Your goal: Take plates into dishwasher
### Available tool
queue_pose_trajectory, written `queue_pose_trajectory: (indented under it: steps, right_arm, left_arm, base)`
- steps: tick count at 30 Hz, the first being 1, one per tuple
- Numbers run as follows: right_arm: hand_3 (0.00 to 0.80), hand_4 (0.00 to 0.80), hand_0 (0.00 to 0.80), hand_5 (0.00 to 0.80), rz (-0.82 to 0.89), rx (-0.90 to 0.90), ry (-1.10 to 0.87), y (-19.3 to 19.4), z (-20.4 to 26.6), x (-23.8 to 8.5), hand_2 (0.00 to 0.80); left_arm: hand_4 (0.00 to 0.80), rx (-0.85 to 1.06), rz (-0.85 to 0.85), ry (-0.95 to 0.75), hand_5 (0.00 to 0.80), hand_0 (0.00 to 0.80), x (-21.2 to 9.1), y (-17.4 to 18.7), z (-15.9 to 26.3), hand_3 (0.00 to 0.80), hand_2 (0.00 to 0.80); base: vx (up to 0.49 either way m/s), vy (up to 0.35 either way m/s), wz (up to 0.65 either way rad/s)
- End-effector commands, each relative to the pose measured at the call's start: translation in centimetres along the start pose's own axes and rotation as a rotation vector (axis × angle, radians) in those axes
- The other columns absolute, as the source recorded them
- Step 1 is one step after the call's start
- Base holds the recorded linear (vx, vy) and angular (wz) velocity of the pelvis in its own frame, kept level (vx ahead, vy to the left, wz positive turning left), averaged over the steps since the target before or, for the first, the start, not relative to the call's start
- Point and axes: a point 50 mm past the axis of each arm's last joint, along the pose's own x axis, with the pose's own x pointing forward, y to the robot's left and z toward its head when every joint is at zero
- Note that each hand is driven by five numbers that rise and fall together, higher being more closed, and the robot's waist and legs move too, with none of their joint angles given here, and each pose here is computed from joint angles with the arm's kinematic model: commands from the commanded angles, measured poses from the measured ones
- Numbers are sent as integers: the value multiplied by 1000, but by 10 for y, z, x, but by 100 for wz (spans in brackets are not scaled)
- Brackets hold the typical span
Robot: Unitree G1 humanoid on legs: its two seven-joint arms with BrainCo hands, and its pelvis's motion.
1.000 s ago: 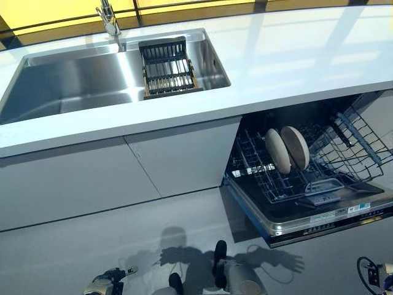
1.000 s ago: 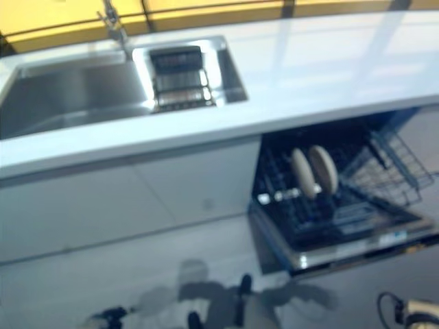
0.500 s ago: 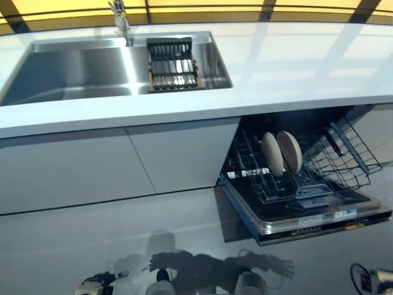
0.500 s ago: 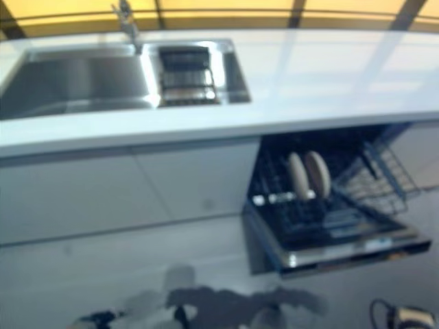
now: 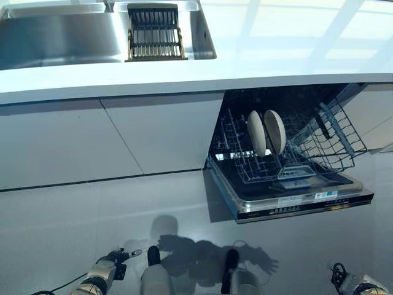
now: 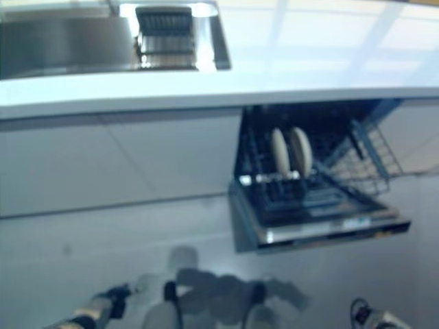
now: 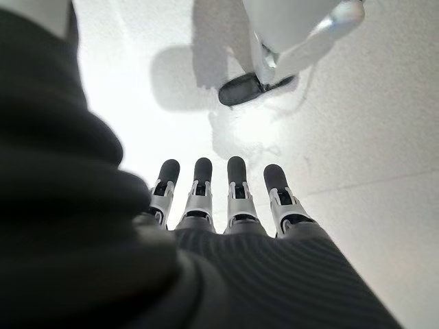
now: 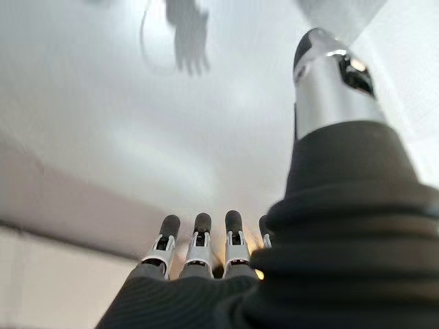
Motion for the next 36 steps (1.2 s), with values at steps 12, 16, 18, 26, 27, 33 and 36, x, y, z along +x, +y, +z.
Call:
queue_pose_trajectory:
  steps: [12,16,18,26,27,33,36]
  right_arm:
    - [0,0,0,0,796,787,-87,134,86,-72,0]
    - [0,0,0,0,1072,907,-167,163,120,-114,0]
    - [0,0,0,0,1209,901,-239,177,141,-144,0]
    - [0,0,0,0,1772,696,-476,214,188,-274,0]
    - [0,0,0,0,1853,654,-501,218,188,-291,0]
    - [0,0,0,0,2261,474,-624,223,180,-385,0]
    - [0,0,0,0,2354,447,-679,220,177,-412,0]
  left_arm:
    - [0,-115,-17,-186,0,0,-2,-34,56,0,0]
    - [0,-129,-56,-181,0,0,-3,-50,50,0,0]
    - [0,-133,-74,-176,0,0,-4,-57,45,0,0]
    - [0,-118,-114,-131,0,0,-4,-64,23,0,0]
    - [0,-111,-116,-128,0,0,-4,-63,21,0,0]
    - [0,-79,-108,-140,0,0,-4,-52,24,0,0]
    - [0,-63,-98,-147,0,0,-4,-45,27,0,0]
  base:
    - [-144,63,0]
    - [12,79,12]
    - [92,84,17]
    - [20,49,1]
    - [0,0,0]
    - [5,-23,3]
    - [11,-60,-1]
